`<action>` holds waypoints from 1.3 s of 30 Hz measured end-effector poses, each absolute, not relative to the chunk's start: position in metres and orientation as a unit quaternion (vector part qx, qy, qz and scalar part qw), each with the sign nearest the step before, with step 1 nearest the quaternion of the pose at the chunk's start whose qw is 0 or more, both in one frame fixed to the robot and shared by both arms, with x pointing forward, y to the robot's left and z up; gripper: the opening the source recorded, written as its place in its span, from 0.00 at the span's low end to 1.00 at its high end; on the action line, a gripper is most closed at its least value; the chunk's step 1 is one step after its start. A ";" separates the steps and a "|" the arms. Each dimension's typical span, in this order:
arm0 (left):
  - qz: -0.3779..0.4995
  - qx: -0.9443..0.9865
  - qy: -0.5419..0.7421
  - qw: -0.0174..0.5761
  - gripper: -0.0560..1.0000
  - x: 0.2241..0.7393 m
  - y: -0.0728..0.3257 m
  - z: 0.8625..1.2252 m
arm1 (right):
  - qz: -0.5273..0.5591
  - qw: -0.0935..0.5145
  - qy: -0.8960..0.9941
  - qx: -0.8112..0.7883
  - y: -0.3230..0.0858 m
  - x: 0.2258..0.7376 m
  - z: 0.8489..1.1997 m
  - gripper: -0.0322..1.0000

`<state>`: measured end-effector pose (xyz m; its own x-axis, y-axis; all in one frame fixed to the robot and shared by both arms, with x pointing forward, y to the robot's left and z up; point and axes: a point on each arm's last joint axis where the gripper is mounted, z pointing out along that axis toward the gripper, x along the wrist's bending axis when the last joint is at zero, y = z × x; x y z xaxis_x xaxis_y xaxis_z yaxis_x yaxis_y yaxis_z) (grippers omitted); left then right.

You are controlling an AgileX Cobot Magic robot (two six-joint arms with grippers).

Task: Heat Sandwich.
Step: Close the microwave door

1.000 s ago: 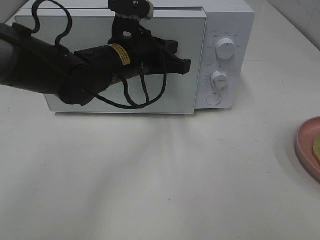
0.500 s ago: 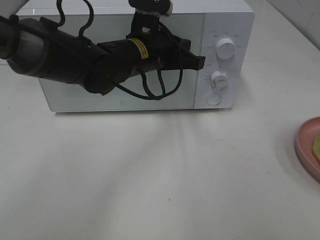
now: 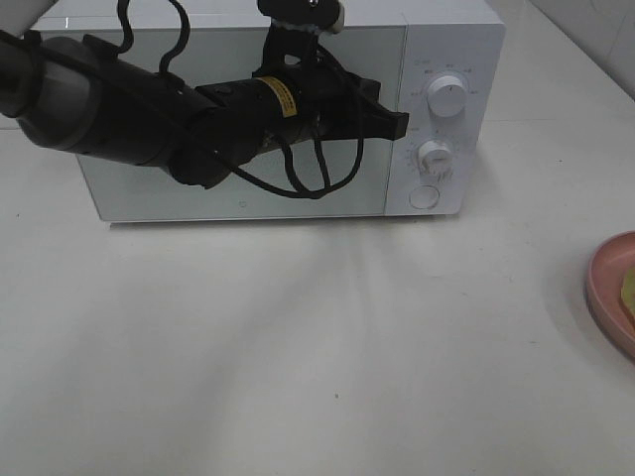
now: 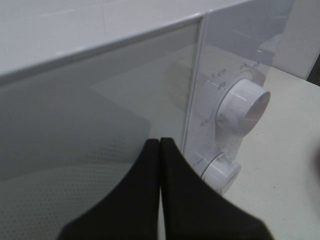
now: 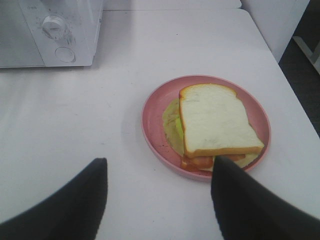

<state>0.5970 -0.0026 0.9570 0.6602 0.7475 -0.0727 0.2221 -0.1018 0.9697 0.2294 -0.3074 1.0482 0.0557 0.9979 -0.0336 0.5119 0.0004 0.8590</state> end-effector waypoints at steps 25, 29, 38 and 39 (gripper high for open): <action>0.214 0.713 0.367 0.558 0.05 0.575 0.014 0.962 | 0.329 0.369 0.603 0.626 -0.307 0.229 1.048 0.60; 0.213 0.716 0.369 0.553 0.05 0.566 0.022 0.967 | 0.329 0.369 0.603 0.626 -0.307 0.229 1.048 0.60; 0.195 0.750 0.390 0.497 0.37 0.548 0.038 0.988 | 0.329 0.369 0.603 0.626 -0.307 0.229 1.048 0.60; 0.195 0.750 0.390 0.497 0.37 0.548 0.038 0.988 | 0.329 0.369 0.603 0.626 -0.307 0.229 1.048 0.60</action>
<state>0.5481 0.0379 0.9883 0.6190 0.7796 -0.0951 0.3906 -0.2005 0.8984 0.2294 -0.3074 1.0482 0.0557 0.9979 -0.0336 0.5119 0.0004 0.8590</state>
